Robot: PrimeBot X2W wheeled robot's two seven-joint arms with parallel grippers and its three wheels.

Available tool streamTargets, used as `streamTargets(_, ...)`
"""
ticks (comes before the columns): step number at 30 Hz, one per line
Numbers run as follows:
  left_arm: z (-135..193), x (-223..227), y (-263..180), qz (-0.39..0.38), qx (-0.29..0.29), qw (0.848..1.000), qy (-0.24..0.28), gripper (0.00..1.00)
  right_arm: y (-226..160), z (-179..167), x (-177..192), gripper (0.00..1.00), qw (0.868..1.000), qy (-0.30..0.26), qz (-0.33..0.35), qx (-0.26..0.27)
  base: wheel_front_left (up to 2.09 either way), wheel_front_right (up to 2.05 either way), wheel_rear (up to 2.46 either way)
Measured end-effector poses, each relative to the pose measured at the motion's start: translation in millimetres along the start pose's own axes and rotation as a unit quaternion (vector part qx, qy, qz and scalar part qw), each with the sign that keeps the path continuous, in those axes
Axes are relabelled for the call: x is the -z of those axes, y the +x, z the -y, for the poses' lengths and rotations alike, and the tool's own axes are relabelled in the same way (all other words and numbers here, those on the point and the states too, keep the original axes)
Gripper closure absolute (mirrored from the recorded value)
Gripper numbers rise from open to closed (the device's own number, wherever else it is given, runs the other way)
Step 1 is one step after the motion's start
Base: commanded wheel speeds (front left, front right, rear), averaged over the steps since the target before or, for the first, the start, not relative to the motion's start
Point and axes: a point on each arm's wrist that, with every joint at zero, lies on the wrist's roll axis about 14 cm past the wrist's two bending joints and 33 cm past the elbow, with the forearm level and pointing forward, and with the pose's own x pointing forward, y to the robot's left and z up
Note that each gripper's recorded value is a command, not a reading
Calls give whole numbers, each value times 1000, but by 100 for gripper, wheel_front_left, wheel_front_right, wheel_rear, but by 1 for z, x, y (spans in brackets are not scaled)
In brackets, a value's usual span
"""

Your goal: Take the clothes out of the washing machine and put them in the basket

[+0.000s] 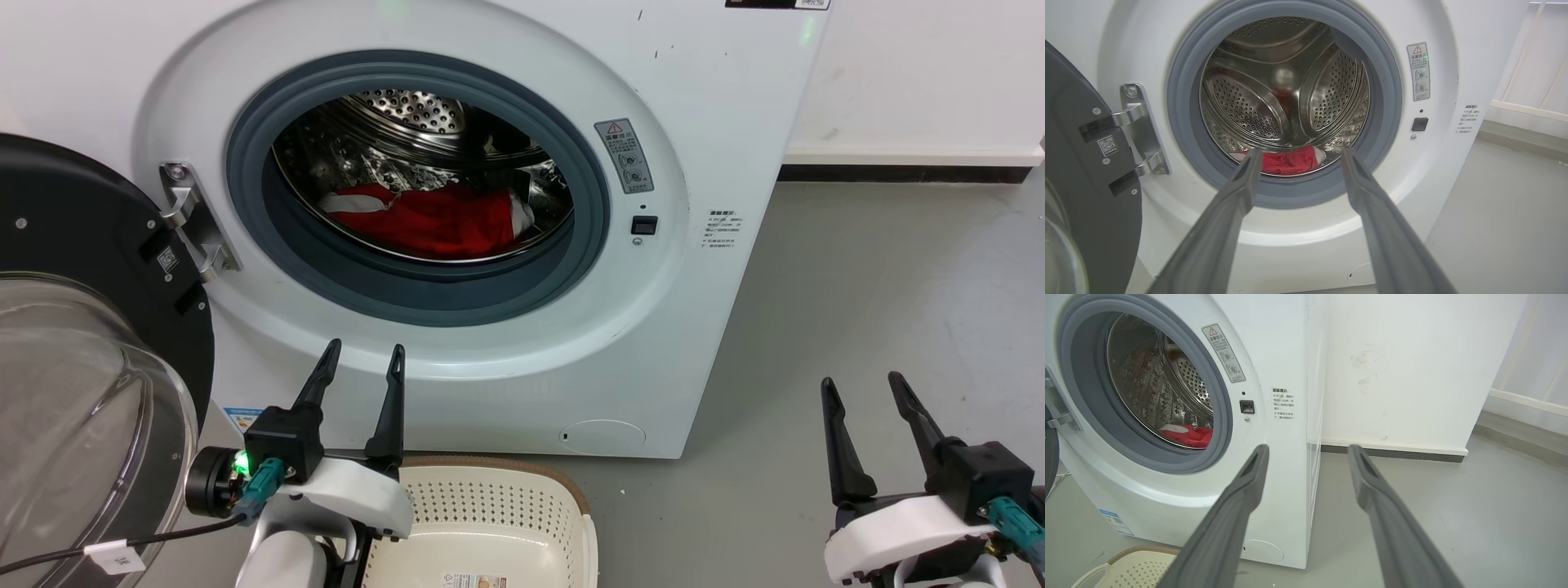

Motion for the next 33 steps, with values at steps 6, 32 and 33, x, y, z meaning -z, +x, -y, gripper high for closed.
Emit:
streamTargets(6, 1, 0, 0, 2, 3, 1000, 17, 0, 0, -1, -1, 0, 1000, -19, 2, -3, 0, 0, 0)
streamTargets(32, -3, 7, -1, -5, -1, 999, 39, 0, 1, -1, 0, 0, 999, -49, 1, -6, 0, 0, 0)
streamTargets(33, -3, 8, -1, -5, -1, 999, 39, 0, 1, -1, 1, 0, 999, -49, 1, -6, 0, 0, 0)
